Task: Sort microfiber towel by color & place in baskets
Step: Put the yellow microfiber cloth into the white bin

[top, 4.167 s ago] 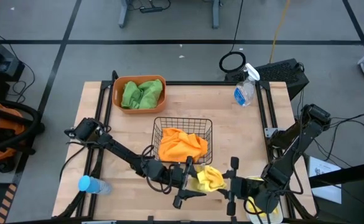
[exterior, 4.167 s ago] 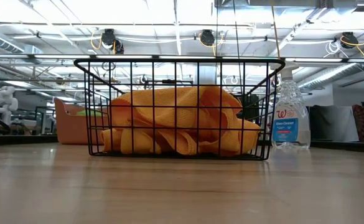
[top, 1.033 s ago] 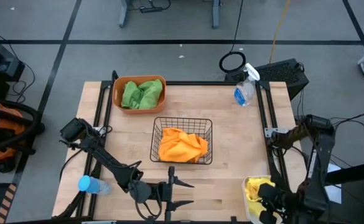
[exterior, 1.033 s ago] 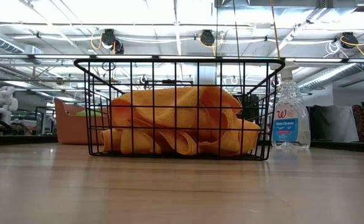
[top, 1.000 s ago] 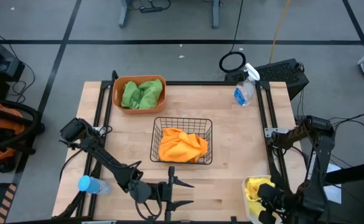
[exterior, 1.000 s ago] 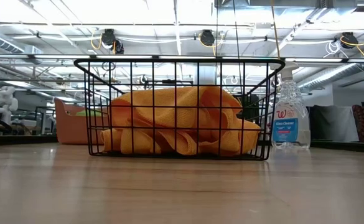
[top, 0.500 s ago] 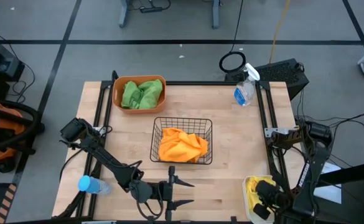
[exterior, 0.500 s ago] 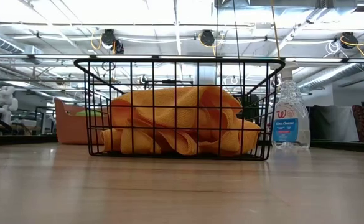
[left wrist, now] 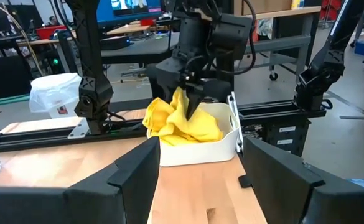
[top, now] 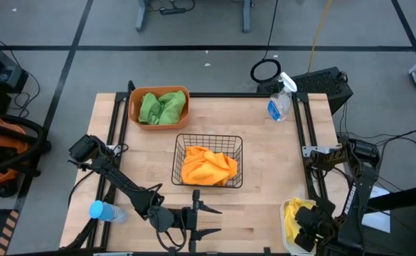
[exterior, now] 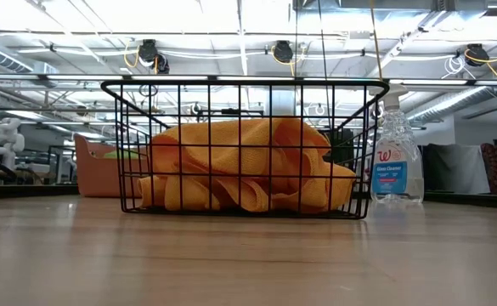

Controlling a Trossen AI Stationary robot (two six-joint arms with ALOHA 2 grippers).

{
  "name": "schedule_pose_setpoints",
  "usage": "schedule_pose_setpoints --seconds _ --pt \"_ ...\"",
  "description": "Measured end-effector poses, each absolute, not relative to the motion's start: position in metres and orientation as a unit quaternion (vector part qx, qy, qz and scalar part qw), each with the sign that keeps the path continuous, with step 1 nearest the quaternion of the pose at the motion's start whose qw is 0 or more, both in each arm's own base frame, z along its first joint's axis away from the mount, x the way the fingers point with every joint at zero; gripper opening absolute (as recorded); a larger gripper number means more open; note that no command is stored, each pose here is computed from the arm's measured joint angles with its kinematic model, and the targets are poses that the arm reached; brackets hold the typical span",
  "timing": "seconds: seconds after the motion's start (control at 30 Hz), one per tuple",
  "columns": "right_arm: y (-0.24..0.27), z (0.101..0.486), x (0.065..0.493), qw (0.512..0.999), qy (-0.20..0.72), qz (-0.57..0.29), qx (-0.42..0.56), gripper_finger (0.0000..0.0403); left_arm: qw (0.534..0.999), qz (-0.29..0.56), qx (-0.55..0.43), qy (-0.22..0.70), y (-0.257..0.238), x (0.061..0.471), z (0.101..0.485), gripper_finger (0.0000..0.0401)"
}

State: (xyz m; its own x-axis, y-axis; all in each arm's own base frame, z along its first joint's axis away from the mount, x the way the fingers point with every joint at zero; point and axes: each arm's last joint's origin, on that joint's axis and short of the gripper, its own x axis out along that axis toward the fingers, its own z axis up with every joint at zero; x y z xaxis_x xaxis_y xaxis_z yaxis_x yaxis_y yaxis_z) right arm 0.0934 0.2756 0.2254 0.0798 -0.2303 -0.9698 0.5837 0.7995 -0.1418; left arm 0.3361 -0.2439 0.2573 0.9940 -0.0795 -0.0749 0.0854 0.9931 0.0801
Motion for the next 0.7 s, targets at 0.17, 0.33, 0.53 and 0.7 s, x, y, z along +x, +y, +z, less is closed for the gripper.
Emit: schedule_pose_setpoints --seconds 0.17,0.33,0.53,0.7 --pt "0.279 0.238 0.093 0.709 0.641 -0.262 0.129 0.0224 0.997 -0.041 0.043 0.038 -0.244 0.336 0.257 0.0237" --pt "0.281 0.247 0.094 0.711 0.647 -0.247 0.122 0.0244 0.997 -0.042 0.045 0.042 -0.244 0.336 0.256 0.0237" --pt "0.277 0.261 0.093 0.710 0.642 -0.268 0.111 0.0248 0.997 -0.041 0.037 0.047 -0.244 0.336 0.255 0.0237" --pt "0.280 0.277 0.095 0.732 0.619 -0.258 0.124 0.0231 0.997 -0.041 0.040 0.052 -0.244 0.336 0.254 0.0237"
